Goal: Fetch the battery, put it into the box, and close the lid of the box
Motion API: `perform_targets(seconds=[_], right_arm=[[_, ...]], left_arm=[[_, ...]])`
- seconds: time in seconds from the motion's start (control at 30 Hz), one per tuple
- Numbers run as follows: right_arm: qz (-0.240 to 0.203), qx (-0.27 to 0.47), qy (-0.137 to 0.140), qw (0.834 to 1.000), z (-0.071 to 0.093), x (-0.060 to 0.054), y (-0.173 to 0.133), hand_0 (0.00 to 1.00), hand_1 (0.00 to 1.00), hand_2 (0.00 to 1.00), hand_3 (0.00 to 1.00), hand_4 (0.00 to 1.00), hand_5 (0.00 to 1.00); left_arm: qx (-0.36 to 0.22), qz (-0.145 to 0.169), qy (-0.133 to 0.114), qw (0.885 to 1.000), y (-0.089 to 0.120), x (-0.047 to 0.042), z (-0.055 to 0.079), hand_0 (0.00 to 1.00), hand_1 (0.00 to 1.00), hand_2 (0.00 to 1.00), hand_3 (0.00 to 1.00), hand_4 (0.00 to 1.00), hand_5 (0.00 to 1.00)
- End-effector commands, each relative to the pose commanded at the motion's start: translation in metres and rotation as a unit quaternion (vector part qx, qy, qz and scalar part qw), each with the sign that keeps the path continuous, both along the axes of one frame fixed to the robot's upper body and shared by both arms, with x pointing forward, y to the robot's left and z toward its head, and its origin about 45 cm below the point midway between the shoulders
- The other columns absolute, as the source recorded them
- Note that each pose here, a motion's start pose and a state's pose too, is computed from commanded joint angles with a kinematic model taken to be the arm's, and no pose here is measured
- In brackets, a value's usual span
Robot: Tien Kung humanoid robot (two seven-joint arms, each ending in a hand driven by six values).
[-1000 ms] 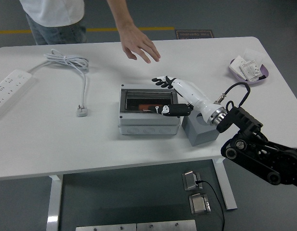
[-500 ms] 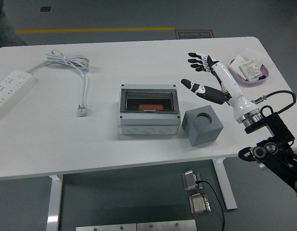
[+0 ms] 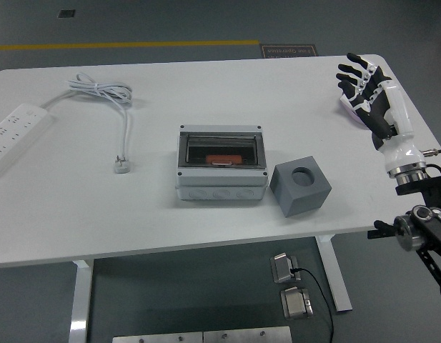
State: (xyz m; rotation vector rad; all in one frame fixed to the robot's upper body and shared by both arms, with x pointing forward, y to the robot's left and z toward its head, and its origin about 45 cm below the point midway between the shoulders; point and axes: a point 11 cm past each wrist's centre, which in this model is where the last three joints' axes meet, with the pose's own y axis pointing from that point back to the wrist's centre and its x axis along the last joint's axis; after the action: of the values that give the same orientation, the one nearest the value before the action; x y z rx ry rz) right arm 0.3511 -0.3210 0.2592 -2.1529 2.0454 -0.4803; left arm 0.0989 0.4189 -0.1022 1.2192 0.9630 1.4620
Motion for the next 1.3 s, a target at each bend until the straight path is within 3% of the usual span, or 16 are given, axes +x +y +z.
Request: perform_targets(seconds=[0.3,0.73,0.83,1.1,1.3], right_arm=[[-0.008,0.101,0.006,0.995,-0.003,0.002,-0.015,0.76,0.729,0.738,0.792,0.955,0.636],[0.017,0.159,0.029,0.987,-0.009,0.004,-0.011,0.759,0.716,0.722,0.755,0.962,0.659],[0.019,0.166,0.038,0.985,-0.014,0.004,-0.01,0.759,0.716,0.722,0.755,0.962,0.659],[0.032,0.213,0.078,0.973,-0.032,0.009,-0.003,0.759,0.705,0.714,0.766,0.959,0.668],[0.059,0.227,0.098,0.967,-0.035,0.012,0.01,0.76,0.705,0.716,0.772,0.955,0.671]], left_arm=[[0.009,0.011,-0.054,0.998,0.003,0.0174,0.005,0.662,0.715,0.677,0.623,0.632,0.19],[0.012,0.038,-0.092,0.995,0.003,0.022,0.007,0.626,0.666,0.602,0.588,0.61,0.198],[0.01,0.037,-0.086,0.996,0.003,0.0217,0.006,0.626,0.666,0.602,0.588,0.61,0.198],[0.008,0.018,-0.04,0.999,0.004,0.0152,0.005,0.61,0.621,0.564,0.582,0.603,0.193],[-0.001,0.011,-0.016,1.0,0.0,0.0094,0.002,0.623,0.635,0.578,0.589,0.594,0.176]])
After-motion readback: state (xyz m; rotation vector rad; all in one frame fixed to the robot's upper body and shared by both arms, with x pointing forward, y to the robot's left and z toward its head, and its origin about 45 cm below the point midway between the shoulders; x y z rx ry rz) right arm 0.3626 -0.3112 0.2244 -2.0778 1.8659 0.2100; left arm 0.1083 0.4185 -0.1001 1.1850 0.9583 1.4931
